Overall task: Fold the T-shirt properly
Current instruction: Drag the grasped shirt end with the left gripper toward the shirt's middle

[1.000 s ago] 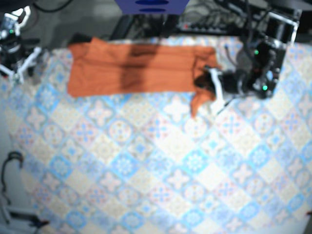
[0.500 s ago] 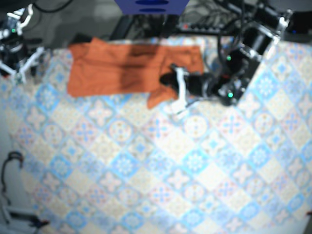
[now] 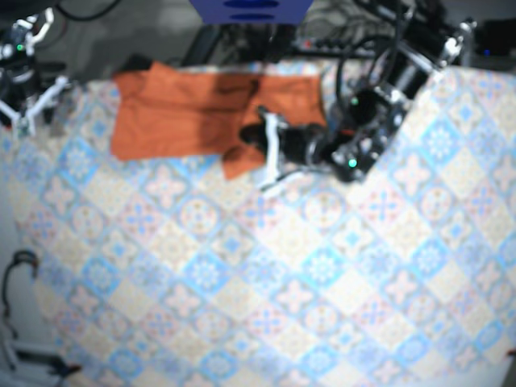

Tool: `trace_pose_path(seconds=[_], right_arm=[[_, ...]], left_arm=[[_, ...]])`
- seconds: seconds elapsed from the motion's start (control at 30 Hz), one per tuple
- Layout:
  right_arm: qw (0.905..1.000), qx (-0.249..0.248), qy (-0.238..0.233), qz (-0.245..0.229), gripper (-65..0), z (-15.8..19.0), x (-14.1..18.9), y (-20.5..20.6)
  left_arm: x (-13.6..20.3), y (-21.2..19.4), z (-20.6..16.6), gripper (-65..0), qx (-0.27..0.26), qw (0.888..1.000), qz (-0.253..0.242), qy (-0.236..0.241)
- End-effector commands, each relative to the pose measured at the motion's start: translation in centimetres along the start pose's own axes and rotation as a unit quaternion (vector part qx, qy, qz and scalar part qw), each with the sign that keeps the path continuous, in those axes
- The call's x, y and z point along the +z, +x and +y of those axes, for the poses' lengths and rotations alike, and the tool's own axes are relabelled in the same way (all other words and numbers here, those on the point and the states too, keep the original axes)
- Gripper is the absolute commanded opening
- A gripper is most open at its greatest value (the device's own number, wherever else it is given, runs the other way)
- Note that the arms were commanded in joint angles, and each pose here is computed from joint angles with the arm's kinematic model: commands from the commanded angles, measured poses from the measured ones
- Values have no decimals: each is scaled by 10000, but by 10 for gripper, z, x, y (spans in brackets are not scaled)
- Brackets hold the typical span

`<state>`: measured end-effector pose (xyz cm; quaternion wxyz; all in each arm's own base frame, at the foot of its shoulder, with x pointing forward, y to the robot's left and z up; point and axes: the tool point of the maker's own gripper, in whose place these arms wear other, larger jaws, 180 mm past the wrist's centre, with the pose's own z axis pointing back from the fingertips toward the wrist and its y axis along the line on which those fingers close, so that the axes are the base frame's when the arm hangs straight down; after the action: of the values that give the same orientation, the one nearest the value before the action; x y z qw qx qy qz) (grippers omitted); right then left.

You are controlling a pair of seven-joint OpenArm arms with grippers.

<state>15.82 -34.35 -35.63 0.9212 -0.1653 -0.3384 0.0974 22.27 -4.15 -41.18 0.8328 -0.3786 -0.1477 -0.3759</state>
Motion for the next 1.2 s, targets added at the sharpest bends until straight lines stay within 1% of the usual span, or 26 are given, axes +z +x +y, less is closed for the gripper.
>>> trace_pose_path(seconds=[0.0,0.17,0.37,0.57,1.03,1.1,1.17], right_arm=[[9998,72,-104,-169,-405,-9,4,10],[9998,69,-111,-168,-405,-9,4,10],[9998,62,-109,-167,-405,-9,4,10],[9999,-45,-71,-151,-405,-2,4,6],[9999,-50,-37,-154,-405,1,3,7],[9999,-50,-37,-154,-405,1,3,7],[9999,-57,-34,-153,-405,1,3,6]], left_arm=[[3,18,-4,-650,-146,9996,-218,-58],[-9,17,-19,-650,-279,9993,-114,-228],[-20,20,-35,-650,-357,9984,-99,-422],[-21,21,-36,-650,-365,9983,-109,-443],[-21,22,-37,-650,-366,9983,-114,-449],[-21,22,-37,-614,-366,9983,-114,-449],[-21,22,-37,-547,-363,9982,-117,-455]])
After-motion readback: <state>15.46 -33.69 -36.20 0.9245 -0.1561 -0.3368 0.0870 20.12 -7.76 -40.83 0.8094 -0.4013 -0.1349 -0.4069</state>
